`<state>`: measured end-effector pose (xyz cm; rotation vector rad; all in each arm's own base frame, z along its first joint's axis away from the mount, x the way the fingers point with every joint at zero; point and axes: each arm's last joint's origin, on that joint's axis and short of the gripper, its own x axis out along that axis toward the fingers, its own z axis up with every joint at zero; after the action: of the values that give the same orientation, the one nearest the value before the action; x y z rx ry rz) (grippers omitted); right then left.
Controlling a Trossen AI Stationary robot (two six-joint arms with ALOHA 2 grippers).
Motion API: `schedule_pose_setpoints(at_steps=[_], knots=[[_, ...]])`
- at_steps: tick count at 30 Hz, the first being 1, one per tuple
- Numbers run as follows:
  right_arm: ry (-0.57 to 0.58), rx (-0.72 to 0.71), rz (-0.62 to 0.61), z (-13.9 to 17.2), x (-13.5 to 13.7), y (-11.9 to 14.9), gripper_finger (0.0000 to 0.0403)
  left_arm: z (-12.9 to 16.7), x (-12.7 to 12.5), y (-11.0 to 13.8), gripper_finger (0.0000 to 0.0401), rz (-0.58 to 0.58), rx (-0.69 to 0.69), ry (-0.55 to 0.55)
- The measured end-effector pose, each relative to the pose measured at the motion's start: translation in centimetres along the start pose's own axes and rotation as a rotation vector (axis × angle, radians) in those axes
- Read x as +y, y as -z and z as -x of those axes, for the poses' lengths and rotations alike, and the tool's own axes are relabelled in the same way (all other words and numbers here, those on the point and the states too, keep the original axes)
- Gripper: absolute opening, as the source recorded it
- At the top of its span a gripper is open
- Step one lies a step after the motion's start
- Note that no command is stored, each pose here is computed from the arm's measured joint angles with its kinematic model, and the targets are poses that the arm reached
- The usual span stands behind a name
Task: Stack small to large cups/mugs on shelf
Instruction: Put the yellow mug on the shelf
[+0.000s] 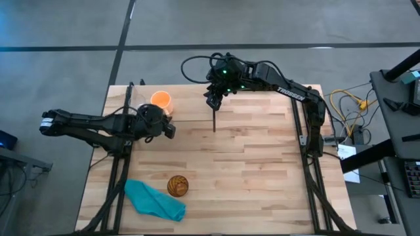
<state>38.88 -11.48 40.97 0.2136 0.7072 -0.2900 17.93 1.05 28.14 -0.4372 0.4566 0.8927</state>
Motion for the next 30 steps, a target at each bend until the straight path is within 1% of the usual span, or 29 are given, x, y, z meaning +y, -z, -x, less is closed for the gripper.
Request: schedule_pose_setpoints(at_steps=[9,12,16,22,25,28,30], knots=[[-0.001,0.000,0.000,0.0,0.0,0.0,0.0151,0.8,0.2,-0.3,0.0061,0.034,0.068,0.114],[-0.001,0.000,0.000,0.0,0.0,0.0,0.0151,1.0,0.4,-0.3,0.0061,0.034,0.063,0.119],[-0.001,0.000,0.000,0.0,0.0,0.0,0.0151,1.2,0.6,-0.5,0.0061,-0.003,0.037,0.106],[-0.001,0.000,0.000,0.0,0.0,0.0,0.0151,1.2,0.6,-0.5,0.0061,-0.027,0.026,0.097],[-0.001,0.000,0.000,0.0,0.0,0.0,0.0151,1.2,0.6,-0.5,0.0061,-0.038,0.030,0.101],[-0.001,0.001,0.001,0.0,0.0,0.0,0.0151,1.3,0.6,-0.5,0.0061,-0.078,0.036,0.115],[-0.001,0.000,0.000,0.0,0.0,0.0,0.0151,1.4,0.7,-0.5,0.0061,-0.077,0.036,0.123]])
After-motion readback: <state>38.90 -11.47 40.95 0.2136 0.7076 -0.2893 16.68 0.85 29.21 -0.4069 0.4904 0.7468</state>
